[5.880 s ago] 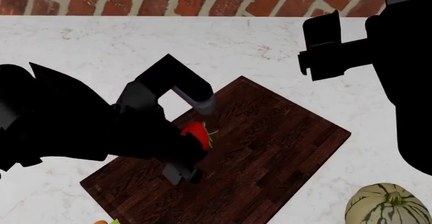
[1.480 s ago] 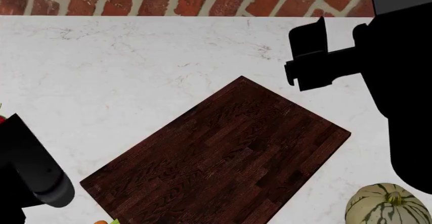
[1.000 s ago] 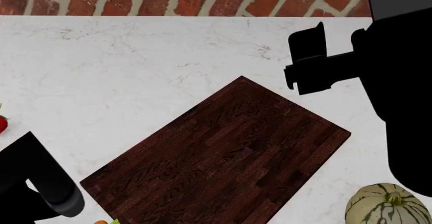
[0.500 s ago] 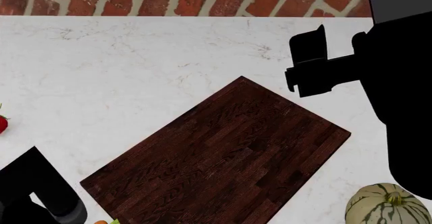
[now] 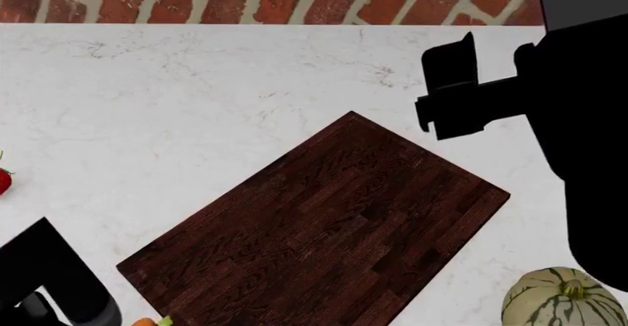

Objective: Clear the non-vegetable object off the cutting board and place the vegetables onto it.

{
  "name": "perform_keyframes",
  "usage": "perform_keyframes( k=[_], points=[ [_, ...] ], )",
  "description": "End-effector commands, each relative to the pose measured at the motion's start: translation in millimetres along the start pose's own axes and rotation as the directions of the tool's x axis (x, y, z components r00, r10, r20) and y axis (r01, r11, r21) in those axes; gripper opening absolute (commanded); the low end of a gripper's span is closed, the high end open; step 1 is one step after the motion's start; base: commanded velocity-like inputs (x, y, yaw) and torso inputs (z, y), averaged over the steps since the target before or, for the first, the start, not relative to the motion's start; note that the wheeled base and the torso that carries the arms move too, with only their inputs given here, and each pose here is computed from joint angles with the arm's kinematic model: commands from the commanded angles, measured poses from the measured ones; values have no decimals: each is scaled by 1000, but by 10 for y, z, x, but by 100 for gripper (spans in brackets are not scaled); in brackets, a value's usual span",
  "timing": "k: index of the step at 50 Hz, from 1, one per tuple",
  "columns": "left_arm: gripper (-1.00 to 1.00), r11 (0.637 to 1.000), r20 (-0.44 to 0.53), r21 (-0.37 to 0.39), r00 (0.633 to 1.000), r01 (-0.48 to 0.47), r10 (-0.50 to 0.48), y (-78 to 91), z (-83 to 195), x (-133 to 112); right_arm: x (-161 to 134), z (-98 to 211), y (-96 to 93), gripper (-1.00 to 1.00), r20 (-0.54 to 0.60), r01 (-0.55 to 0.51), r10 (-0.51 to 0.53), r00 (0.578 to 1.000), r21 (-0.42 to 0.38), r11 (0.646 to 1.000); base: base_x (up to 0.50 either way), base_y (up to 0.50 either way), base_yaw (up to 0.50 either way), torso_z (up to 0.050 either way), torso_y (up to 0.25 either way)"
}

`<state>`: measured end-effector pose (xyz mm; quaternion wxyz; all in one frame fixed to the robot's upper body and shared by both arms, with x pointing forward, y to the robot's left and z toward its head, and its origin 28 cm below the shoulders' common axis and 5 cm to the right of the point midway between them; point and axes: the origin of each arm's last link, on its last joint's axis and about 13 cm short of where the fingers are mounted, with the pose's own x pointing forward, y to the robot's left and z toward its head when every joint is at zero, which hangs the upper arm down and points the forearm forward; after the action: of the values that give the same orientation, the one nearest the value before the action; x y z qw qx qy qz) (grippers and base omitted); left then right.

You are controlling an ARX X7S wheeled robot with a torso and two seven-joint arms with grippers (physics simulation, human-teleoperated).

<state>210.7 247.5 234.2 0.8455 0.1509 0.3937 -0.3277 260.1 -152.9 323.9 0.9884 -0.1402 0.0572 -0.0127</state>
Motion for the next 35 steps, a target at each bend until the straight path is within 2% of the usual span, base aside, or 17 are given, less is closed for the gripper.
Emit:
perform_keyframes(
  k=[1, 6, 14, 22, 29, 35],
  points=[
    [-100, 999, -1, 32, 1000, -8, 8, -79, 75, -175, -28, 30, -15, 100, 10, 7, -7, 1000, -3, 1000, 0, 0, 0, 0, 0],
    [-100, 999, 32, 55, 999, -3, 1, -146, 149, -307, -45, 51, -29, 100, 15, 9, -9, 1000, -1, 1000, 0, 0, 0, 0, 0],
    [-100, 996, 84, 84, 996, -28, 21, -153, 283, -533, -54, 85, -26, 100, 21, 6, -6, 1000, -4, 1000, 0, 0, 0, 0, 0],
    [-100, 993, 132, 90, 989, -79, 66, -48, 501, -631, -35, 95, -25, 100, 22, 3, -3, 1000, -6, 1000, 0, 0, 0, 0, 0],
    [-100, 992, 170, 64, 981, -108, 96, 111, 726, -596, -13, 59, -18, 100, 15, -1, 1, 1000, -2, 1000, 0, 0, 0, 0, 0],
    [-100, 994, 187, 51, 979, -97, 86, 232, 870, -538, -26, 59, 1, 100, 17, -8, 8, 1000, -1, 1000, 0, 0, 0, 0, 0]
  ],
)
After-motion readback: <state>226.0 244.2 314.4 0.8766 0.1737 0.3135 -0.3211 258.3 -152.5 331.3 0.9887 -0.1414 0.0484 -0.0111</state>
